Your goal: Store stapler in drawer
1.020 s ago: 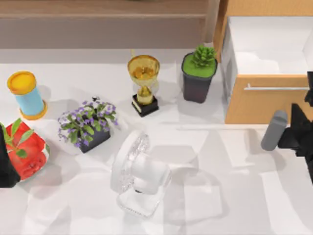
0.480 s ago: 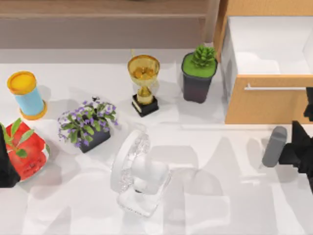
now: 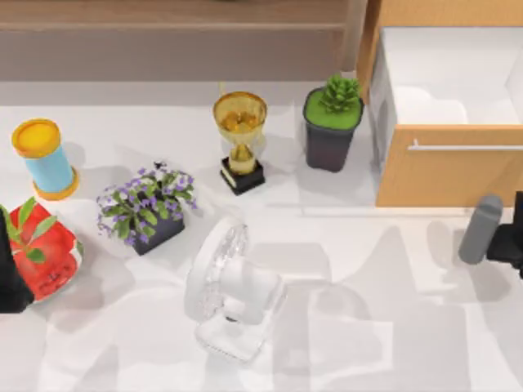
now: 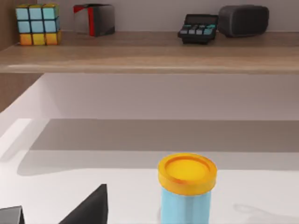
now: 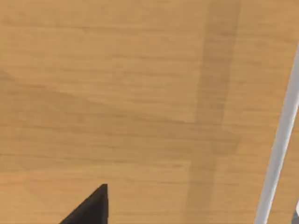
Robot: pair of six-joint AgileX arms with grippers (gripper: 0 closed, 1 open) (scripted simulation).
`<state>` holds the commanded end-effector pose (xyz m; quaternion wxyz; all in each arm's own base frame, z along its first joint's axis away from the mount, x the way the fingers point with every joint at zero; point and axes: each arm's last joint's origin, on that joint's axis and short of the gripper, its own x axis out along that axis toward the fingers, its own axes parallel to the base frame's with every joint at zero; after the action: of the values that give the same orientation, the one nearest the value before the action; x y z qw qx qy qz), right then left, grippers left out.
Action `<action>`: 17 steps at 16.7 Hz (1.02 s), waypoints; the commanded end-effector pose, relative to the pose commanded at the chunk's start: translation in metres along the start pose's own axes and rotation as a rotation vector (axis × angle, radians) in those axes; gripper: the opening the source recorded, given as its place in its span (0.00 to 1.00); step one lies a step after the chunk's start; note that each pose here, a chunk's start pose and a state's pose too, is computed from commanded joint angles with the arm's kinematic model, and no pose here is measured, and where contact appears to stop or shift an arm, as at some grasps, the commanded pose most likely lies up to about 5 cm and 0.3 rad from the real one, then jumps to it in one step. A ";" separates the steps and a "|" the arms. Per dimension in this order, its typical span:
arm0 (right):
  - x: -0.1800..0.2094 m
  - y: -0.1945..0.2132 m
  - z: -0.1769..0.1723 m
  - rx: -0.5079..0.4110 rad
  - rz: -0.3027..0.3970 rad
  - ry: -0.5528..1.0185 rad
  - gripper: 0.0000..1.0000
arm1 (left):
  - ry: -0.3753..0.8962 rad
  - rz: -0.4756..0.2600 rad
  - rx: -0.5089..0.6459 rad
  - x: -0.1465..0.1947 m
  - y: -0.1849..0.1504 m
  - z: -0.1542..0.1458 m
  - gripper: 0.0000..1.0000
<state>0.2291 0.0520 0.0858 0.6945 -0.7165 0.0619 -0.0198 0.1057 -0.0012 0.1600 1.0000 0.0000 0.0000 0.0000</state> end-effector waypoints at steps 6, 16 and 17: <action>0.022 -0.023 -0.052 -0.032 0.041 0.278 1.00 | 0.000 0.000 0.000 0.000 0.000 0.000 1.00; 0.051 -0.082 -0.179 -0.022 0.358 0.648 1.00 | 0.000 0.000 0.000 0.000 0.000 0.000 1.00; 0.048 -0.083 -0.192 -0.007 0.438 0.666 1.00 | 0.000 0.000 0.000 0.000 0.000 0.000 1.00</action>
<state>0.2596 -0.1417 0.1730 0.6217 -0.6433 0.4350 -0.1022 0.1057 -0.0012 0.1600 1.0000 0.0000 0.0000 0.0000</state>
